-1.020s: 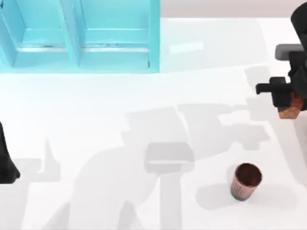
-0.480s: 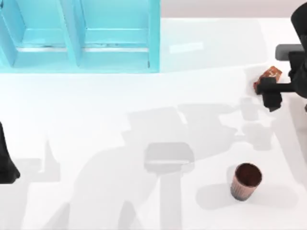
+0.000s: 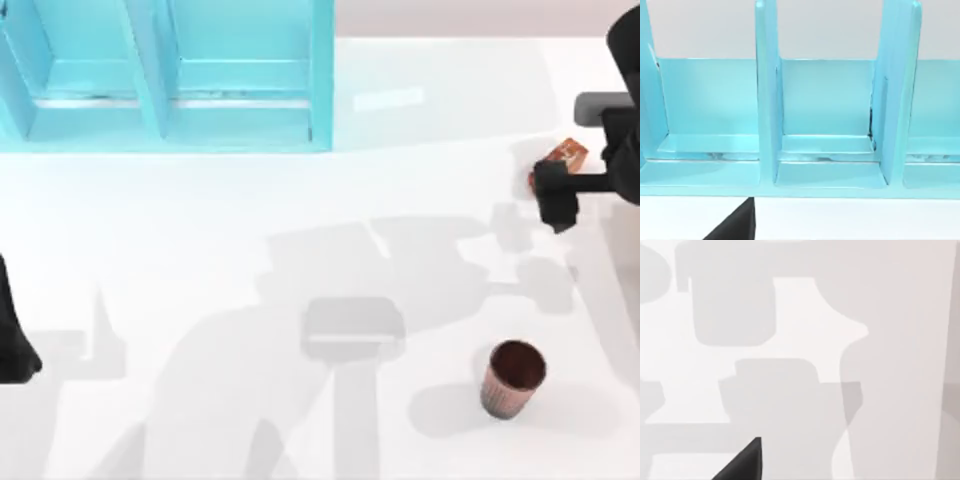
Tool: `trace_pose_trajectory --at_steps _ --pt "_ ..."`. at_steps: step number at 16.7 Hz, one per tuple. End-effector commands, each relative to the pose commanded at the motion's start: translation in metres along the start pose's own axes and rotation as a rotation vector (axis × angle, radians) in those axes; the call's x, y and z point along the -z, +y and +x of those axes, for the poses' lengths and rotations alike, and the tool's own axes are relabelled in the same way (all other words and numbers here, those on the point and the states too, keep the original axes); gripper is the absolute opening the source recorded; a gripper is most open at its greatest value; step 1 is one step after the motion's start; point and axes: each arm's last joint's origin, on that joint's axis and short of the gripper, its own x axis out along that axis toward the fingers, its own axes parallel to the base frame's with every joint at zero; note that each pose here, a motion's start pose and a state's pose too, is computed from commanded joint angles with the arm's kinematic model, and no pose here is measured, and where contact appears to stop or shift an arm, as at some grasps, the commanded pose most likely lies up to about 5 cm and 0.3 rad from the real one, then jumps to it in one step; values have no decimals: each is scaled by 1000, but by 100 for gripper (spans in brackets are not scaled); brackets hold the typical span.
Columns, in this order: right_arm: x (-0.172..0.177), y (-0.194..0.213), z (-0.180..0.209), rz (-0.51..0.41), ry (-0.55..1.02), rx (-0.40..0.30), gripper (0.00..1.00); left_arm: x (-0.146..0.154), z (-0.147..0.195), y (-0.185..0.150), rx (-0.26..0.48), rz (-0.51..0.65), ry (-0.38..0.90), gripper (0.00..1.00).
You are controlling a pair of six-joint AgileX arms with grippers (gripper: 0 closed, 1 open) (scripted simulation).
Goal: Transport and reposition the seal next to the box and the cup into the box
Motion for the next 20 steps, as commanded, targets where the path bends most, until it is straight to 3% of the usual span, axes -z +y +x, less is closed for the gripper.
trace_pose_trajectory --at_steps 3,15,20 --pt "-3 1 -6 0 6 1 100 0 0 0 0 0 0 100" --pt "-20 1 -92 0 4 1 100 0 0 0 0 0 0 100" --pt "-20 1 -96 -2 4 0 100 0 0 0 0 0 0 100"
